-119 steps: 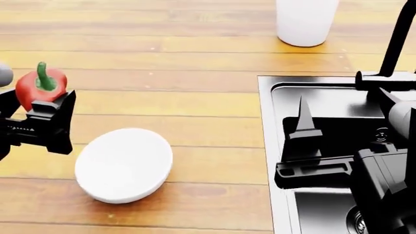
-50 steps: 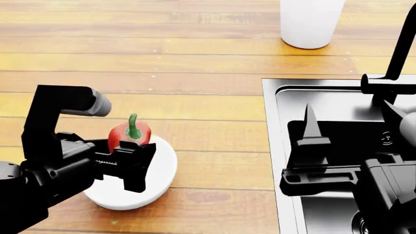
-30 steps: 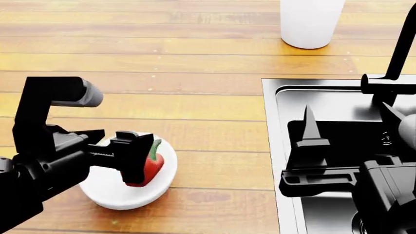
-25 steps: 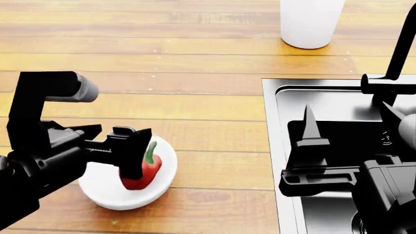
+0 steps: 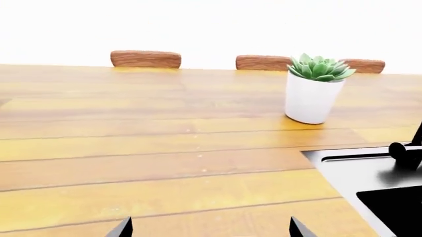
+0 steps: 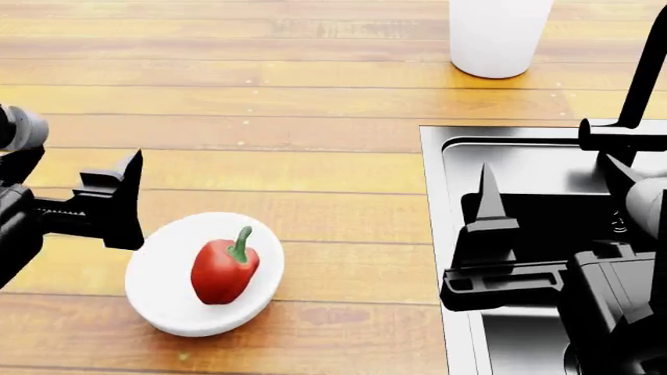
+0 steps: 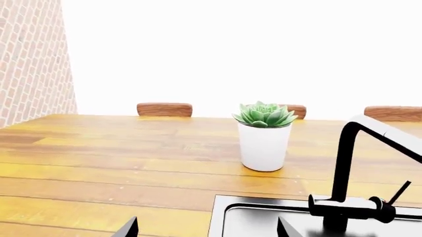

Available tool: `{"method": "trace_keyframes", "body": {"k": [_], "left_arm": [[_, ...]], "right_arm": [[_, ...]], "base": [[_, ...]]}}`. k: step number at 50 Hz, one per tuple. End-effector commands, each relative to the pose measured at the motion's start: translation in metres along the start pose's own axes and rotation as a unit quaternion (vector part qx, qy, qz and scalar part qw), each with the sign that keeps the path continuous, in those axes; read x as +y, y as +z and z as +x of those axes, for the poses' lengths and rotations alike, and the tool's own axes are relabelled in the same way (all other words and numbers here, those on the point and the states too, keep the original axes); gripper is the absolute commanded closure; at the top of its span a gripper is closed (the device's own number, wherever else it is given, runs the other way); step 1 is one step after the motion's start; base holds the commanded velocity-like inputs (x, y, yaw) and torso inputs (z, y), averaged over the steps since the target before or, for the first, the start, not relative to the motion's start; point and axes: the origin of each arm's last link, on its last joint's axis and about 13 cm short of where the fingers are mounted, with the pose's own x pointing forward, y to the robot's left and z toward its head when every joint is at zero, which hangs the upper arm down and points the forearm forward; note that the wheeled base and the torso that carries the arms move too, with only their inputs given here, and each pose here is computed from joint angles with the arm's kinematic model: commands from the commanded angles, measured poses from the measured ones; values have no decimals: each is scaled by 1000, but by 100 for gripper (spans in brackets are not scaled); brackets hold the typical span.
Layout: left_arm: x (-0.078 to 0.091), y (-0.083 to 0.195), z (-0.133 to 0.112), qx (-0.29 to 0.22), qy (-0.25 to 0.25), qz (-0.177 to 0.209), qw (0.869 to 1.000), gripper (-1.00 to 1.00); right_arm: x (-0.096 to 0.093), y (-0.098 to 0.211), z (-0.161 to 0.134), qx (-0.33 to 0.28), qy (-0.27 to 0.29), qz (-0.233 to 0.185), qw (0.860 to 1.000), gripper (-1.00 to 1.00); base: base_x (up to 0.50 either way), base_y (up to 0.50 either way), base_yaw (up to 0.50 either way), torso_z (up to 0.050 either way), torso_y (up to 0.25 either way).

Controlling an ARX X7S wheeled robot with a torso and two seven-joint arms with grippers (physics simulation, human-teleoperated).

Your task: Pick the eggplants and mangos from the sink and place them in one bowl. Place the bell pepper in the other bowl. Then turn off the sink faucet.

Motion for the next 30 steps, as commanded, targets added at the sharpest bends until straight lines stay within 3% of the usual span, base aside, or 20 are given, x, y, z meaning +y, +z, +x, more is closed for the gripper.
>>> {"method": "trace_keyframes", "body": {"k": [1, 13, 30], "left_arm": [[11, -6, -10, -39, 41, 40, 998, -100], [9, -8, -12, -31, 36, 36, 998, -100], [9, -7, -16, -21, 31, 24, 999, -100]], "right_arm": [[0, -2, 0, -1, -5, 2, 1000, -100], [0, -3, 3, 11, -15, 14, 1000, -100], [0, -5, 0, 11, -20, 12, 1000, -100]], "base": [[0, 0, 0, 0, 0], [-22, 0, 0, 0, 0], [-258, -18, 0, 0, 0]]}}
